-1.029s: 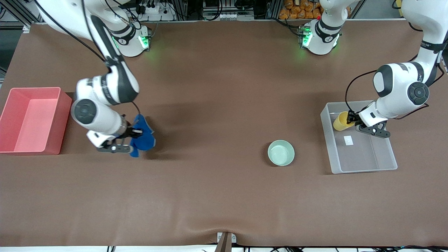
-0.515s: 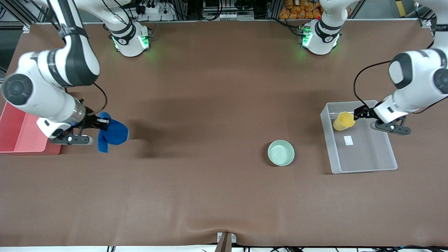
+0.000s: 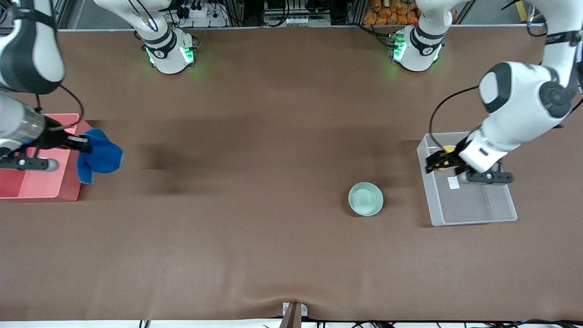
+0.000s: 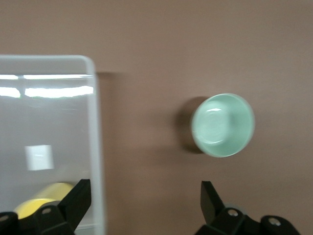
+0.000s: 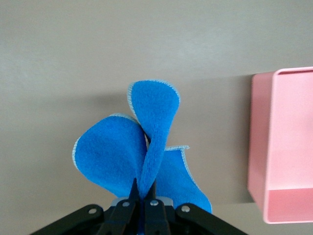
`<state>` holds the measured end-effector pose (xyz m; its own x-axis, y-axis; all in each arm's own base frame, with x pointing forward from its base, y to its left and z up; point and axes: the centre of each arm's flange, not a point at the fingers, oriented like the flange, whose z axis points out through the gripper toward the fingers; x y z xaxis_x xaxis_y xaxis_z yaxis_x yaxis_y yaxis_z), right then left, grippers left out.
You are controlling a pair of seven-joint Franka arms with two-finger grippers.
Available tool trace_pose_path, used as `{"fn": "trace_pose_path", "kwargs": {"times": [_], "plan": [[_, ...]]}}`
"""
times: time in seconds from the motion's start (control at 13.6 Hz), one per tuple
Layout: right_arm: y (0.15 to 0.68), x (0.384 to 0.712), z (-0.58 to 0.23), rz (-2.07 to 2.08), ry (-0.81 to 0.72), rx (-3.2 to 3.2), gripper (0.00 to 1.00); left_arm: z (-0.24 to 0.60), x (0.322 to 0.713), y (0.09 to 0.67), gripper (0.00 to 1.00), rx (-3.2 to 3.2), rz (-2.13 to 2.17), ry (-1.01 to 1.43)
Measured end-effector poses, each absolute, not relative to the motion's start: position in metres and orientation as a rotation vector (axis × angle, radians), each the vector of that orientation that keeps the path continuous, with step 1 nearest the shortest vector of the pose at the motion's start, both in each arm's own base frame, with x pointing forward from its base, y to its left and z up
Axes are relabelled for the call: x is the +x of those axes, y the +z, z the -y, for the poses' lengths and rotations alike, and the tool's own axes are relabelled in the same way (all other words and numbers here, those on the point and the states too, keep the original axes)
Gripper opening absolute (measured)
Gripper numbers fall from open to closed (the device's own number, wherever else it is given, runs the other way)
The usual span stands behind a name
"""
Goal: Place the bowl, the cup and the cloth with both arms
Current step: 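Release the cup and reach the bowl while the right gripper carries the cloth, then grasp the pale green bowl rim with the left gripper and lift it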
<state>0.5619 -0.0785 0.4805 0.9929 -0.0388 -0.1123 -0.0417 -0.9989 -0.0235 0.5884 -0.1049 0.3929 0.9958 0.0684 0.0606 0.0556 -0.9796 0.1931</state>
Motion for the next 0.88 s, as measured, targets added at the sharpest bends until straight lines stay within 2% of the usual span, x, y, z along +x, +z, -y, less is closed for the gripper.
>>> {"fn": "trace_pose_path", "kwargs": {"times": [0.07,0.22,0.29,0.37,0.44,0.51,0.59,0.74,0.88], "plan": [[0.483,0.559,0.101,-0.043,0.17,-3.114,0.04,0.122,0.594,0.384,0.96,2.933,-0.159,0.071],[0.488,0.551,0.143,0.002,0.163,-3.129,0.04,0.149,0.604,0.359,0.81,2.94,-0.29,0.03],[0.49,0.547,0.161,0.025,0.165,-3.144,0.04,0.161,0.609,0.343,0.8,2.947,-0.357,0.023],[0.492,0.543,0.177,0.045,0.171,-3.162,0.04,0.173,0.612,0.325,0.74,2.955,-0.413,0.02],[0.494,0.54,0.193,0.063,0.177,-3.182,0.04,0.182,0.615,0.308,0.74,2.966,-0.46,0.015],[0.496,0.537,0.206,0.08,0.184,-3.197,0.04,0.188,0.617,0.291,0.68,2.978,-0.494,0.007],[0.497,0.535,0.22,0.094,0.189,-3.205,0.04,0.194,0.618,0.275,0.68,2.982,-0.526,0.0],[0.495,0.53,0.244,0.115,0.199,-3.206,0.04,0.208,0.616,0.246,0.59,2.99,-0.566,-0.016],[0.491,0.527,0.261,0.132,0.211,-3.204,0.04,0.217,0.612,0.222,0.56,3.009,-0.592,-0.017]]}}
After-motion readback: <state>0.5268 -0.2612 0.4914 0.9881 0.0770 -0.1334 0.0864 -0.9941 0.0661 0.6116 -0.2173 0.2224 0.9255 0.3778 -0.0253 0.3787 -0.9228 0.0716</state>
